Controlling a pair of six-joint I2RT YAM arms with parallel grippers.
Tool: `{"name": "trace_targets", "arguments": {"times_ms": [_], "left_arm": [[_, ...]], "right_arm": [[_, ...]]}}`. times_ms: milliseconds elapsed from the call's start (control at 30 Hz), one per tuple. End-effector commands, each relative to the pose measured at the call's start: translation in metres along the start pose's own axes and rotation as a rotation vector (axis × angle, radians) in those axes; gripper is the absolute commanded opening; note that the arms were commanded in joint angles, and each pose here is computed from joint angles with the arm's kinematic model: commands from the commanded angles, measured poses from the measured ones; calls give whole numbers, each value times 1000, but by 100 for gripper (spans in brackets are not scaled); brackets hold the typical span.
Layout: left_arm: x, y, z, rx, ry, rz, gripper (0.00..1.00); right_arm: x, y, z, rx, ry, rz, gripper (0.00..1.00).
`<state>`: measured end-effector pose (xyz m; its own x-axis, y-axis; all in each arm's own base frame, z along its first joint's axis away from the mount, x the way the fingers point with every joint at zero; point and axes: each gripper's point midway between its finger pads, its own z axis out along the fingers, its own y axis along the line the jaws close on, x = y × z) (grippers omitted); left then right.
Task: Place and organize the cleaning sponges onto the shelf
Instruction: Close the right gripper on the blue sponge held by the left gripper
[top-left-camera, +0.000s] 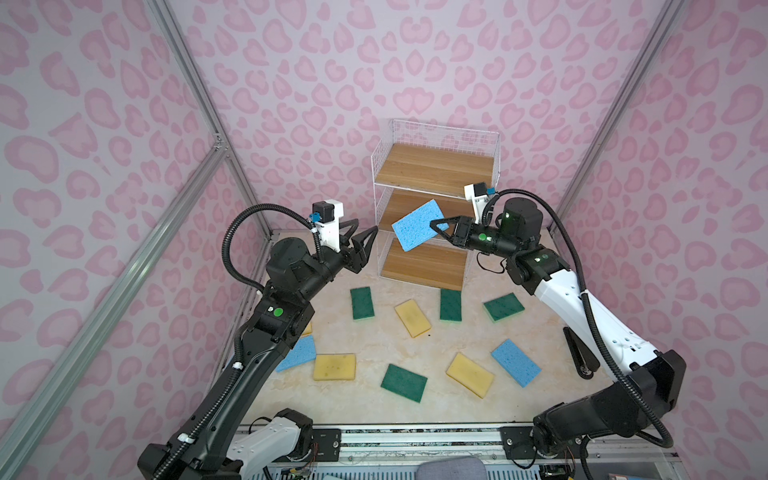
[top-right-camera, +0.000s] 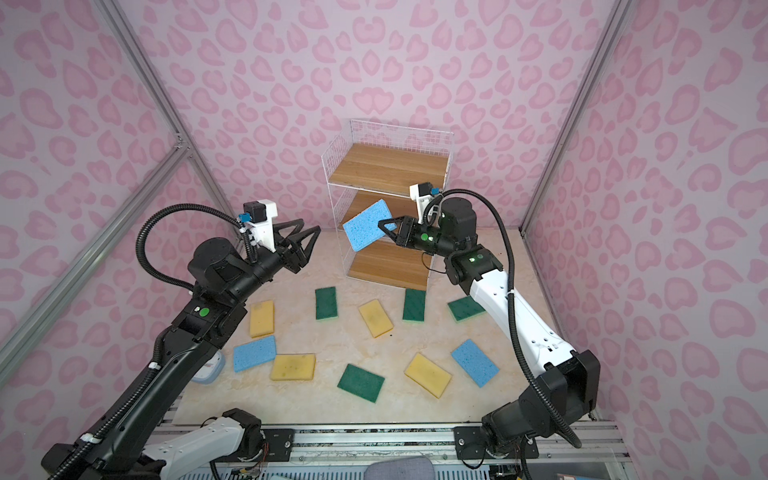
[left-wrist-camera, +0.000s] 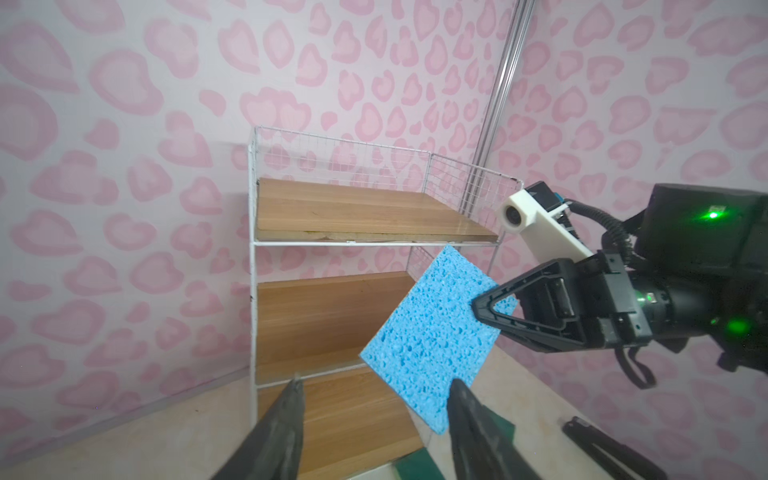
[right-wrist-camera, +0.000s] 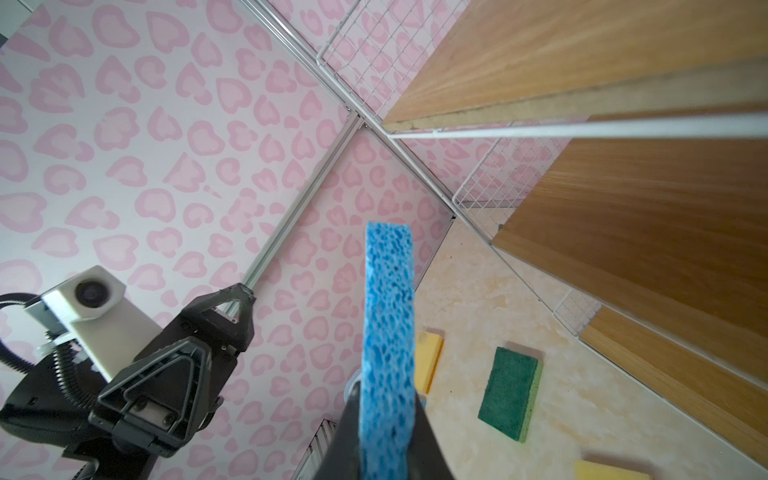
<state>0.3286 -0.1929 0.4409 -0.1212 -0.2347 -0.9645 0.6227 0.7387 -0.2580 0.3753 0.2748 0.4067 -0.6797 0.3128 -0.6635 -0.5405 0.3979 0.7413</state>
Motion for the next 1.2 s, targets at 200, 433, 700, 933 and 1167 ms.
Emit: {"name": "trace_targets", "arguments": {"times_ms": [200,433,700,933,1167], "left_arm": [[-10,-14,8,147,-76,-650,51],[-16,-22,16,242,-80,-804,51],[-4,-12,23,207,-66,-844,46],[-4,-10,33,221,-58,-857,43],[-10,-11,38,241,-69,-860,38]], "right_arm": [[-22,40,-1,-141,-27,-33,16],[-24,50,1,-205,-21,-17,16],[-29,64,1,-292,-30,-14,17],[-25,68,6,-337,-7,1,17],[-21,66,11,-338,8,7,17]]}}
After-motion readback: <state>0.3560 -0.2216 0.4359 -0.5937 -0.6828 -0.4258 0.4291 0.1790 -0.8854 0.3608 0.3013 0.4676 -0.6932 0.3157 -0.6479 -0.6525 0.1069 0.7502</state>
